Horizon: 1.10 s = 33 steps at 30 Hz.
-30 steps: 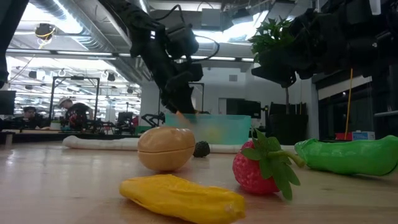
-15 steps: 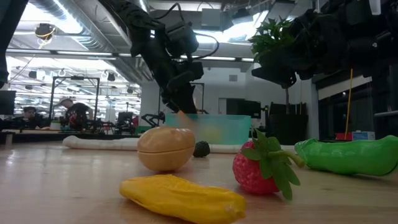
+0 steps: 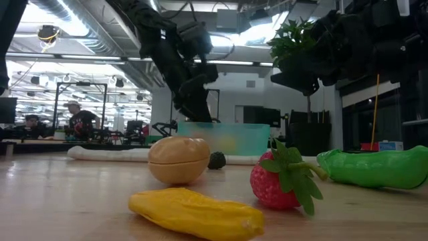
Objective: Pick and placing Produce into tupperware
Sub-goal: Put the red raspberry into the green bin
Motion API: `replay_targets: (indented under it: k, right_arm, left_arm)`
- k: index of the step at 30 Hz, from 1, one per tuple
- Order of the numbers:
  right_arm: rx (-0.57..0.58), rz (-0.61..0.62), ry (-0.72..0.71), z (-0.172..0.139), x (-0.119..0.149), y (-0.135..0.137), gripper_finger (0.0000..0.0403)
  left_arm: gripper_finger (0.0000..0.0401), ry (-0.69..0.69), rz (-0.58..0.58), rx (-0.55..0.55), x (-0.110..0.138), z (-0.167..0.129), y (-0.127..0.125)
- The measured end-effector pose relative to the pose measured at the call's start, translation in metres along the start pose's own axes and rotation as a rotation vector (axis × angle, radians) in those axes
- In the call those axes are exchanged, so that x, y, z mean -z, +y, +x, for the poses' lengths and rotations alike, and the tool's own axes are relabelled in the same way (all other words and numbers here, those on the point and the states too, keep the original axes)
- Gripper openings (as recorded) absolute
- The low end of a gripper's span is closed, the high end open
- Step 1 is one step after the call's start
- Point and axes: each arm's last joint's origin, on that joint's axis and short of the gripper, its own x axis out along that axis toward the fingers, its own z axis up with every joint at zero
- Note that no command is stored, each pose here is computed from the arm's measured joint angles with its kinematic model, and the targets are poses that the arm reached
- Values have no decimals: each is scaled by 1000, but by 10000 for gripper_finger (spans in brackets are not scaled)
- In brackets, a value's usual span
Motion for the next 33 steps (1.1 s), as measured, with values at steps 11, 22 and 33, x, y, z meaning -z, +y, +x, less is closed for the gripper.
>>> replay_targets:
  k: [11,22,33]
  right_arm:
    - [-5,-108,-89,9,-21,3,288]
    - [-14,-162,-88,18,-35,7,288]
    - [-70,-251,8,7,-39,21,287]
  left_arm:
    - [247,-277,211,96,-25,-58,-59]
    - [247,-444,279,129,-5,-63,-94]
    - [247,-605,208,68,63,-101,-99]
